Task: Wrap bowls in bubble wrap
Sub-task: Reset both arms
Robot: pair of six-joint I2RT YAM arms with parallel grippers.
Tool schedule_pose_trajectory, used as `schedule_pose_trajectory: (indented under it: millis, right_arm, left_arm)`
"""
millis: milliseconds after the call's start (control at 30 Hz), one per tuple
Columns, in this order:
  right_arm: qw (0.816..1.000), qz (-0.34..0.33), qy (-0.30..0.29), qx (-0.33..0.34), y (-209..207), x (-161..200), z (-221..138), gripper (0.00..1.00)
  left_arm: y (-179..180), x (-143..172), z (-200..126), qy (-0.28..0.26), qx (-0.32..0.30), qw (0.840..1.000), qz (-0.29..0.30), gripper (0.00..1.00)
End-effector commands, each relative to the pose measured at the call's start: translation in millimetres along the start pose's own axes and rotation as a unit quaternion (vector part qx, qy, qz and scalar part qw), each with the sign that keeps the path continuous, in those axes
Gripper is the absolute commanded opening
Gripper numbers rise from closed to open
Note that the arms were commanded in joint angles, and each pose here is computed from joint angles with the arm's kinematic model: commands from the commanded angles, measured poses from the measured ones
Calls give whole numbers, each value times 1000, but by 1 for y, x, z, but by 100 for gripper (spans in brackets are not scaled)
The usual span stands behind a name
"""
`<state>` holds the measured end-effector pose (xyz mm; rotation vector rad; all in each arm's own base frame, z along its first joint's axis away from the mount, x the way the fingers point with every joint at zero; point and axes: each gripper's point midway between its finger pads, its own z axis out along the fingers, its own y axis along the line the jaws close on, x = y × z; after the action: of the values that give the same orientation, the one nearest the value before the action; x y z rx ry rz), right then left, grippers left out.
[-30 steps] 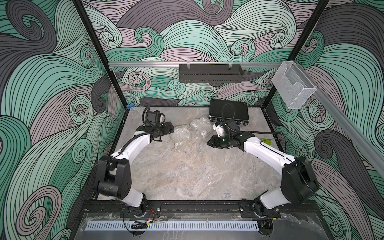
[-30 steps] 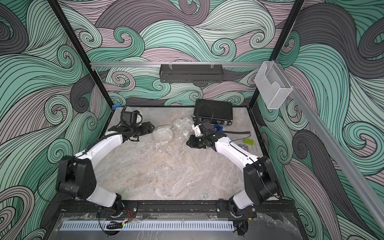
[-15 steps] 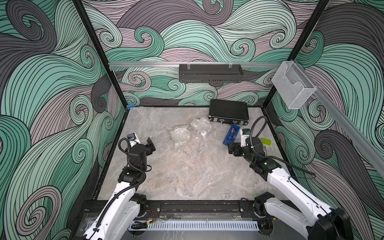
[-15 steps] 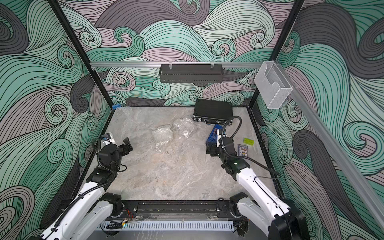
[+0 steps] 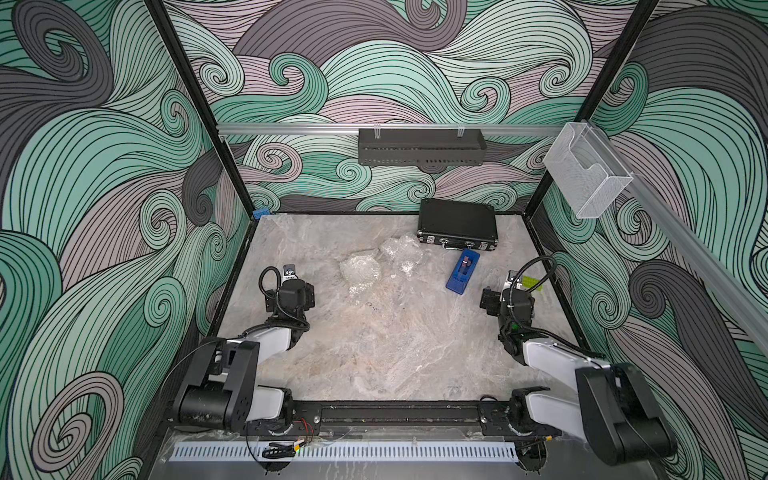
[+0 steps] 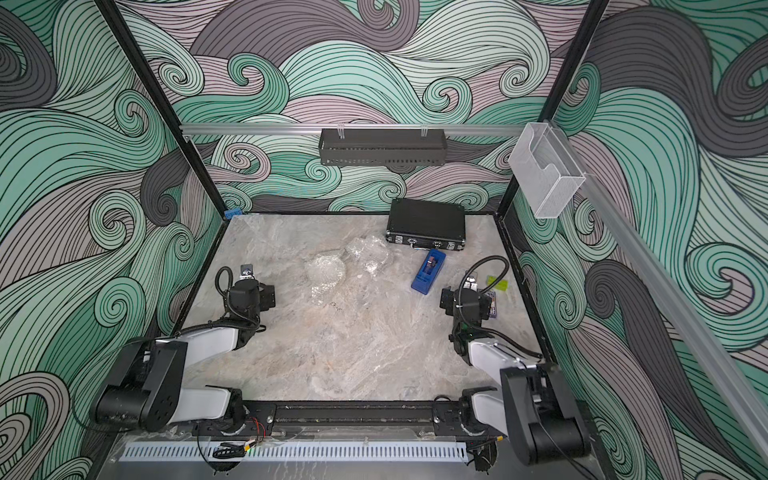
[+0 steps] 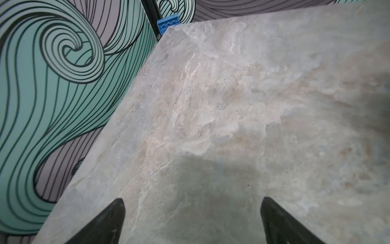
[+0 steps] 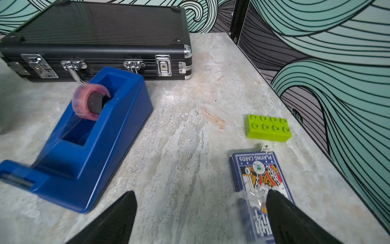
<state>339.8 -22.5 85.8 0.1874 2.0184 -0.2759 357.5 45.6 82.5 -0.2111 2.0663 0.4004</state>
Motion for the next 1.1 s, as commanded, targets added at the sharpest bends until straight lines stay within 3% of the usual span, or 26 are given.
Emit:
schedule_pose_trajectory:
  millis: [0,67,133,200,233,300,1067]
  right_arm:
    - [996,1,-89,-12,7,-48,14,94]
    - [995,2,-90,-49,17,-33,28,88]
    - [993,-17,-100,-65,28,-40,31,97]
    - [995,-14,-48,-82,30,-30,43,99]
    - [994,3,-68,-91,26,-34,43,99]
    - [995,-1,-49,-91,25,-32,43,99]
    - [994,-13,-54,-94,31,-33,41,99]
  left_arm:
    - [-8,-29,24,-67,32,996,-40,98]
    - [-12,-25,28,-75,59,995,-42,98]
    - [-9,-19,28,-24,52,997,-48,98]
    - [-10,-26,30,-50,61,996,-47,99]
    - [-11,-25,29,-55,63,995,-48,99]
    - [-9,-22,28,-31,61,996,-51,99]
    - [-9,-23,30,-28,68,996,-57,99]
